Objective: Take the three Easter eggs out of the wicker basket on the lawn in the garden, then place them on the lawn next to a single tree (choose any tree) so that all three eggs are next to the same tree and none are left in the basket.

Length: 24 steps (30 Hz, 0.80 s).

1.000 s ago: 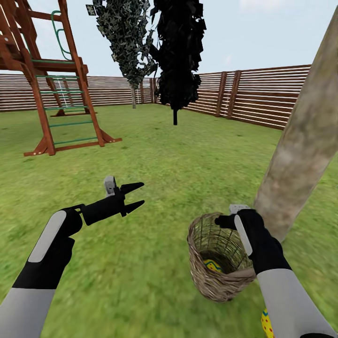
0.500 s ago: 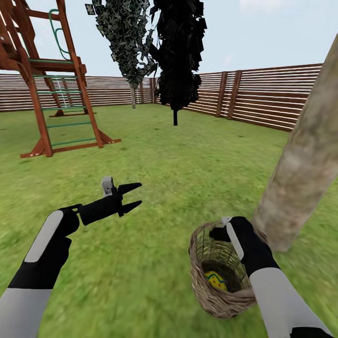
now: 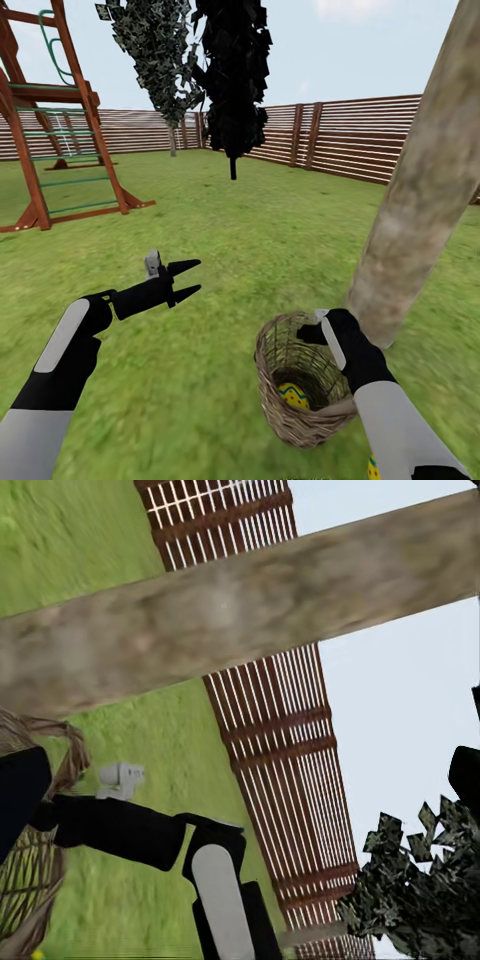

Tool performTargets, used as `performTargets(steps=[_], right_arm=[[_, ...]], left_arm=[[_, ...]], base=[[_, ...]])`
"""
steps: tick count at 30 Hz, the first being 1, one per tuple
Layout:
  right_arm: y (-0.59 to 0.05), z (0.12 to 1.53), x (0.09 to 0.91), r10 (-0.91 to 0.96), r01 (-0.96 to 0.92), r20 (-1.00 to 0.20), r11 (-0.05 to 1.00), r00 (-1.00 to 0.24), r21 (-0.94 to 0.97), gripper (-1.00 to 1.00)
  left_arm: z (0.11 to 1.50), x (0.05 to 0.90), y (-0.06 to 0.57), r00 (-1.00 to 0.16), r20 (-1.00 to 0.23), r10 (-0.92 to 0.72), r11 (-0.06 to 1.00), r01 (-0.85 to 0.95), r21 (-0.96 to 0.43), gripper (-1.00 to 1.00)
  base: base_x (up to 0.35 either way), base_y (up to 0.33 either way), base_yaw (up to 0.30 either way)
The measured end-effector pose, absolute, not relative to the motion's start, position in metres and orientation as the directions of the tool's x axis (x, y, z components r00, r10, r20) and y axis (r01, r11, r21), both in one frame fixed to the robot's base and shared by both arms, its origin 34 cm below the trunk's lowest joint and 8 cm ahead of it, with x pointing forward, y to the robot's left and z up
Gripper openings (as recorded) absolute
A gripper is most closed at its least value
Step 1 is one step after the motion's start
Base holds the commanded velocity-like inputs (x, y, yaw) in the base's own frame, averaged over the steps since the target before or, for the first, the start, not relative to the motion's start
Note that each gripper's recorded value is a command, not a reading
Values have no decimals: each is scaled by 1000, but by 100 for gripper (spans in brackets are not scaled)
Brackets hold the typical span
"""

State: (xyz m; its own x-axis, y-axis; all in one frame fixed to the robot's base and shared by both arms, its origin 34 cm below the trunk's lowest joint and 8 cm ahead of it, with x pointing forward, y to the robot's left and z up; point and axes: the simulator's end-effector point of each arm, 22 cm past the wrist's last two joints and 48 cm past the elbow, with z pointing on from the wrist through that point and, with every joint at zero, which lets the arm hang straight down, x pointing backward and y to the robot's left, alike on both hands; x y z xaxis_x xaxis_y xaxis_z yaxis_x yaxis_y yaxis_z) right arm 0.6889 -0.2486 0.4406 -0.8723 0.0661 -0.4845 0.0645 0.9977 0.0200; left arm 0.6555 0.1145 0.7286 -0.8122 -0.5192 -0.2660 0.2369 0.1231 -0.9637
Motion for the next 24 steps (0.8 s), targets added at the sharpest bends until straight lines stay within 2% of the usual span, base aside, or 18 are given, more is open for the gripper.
performTargets(steps=[5, 15, 24], right_arm=[[-248, 439, 688, 66, 65, -481, 998, -874, 19, 100], [-229, 400, 664, 55, 47, -378, 998, -924, 30, 100], [-205, 410, 685, 21, 24, -323, 1000, -946, -5, 100]], left_arm=[[729, 655, 115, -812, -267, -519, 124, 238, -963, 100], [729, 655, 114, -812, -268, -518, 125, 238, -963, 100], [729, 655, 114, -812, -268, -518, 125, 238, -963, 100]], base=[[0, 0, -134], [0, 0, -6], [0, 0, 0]])
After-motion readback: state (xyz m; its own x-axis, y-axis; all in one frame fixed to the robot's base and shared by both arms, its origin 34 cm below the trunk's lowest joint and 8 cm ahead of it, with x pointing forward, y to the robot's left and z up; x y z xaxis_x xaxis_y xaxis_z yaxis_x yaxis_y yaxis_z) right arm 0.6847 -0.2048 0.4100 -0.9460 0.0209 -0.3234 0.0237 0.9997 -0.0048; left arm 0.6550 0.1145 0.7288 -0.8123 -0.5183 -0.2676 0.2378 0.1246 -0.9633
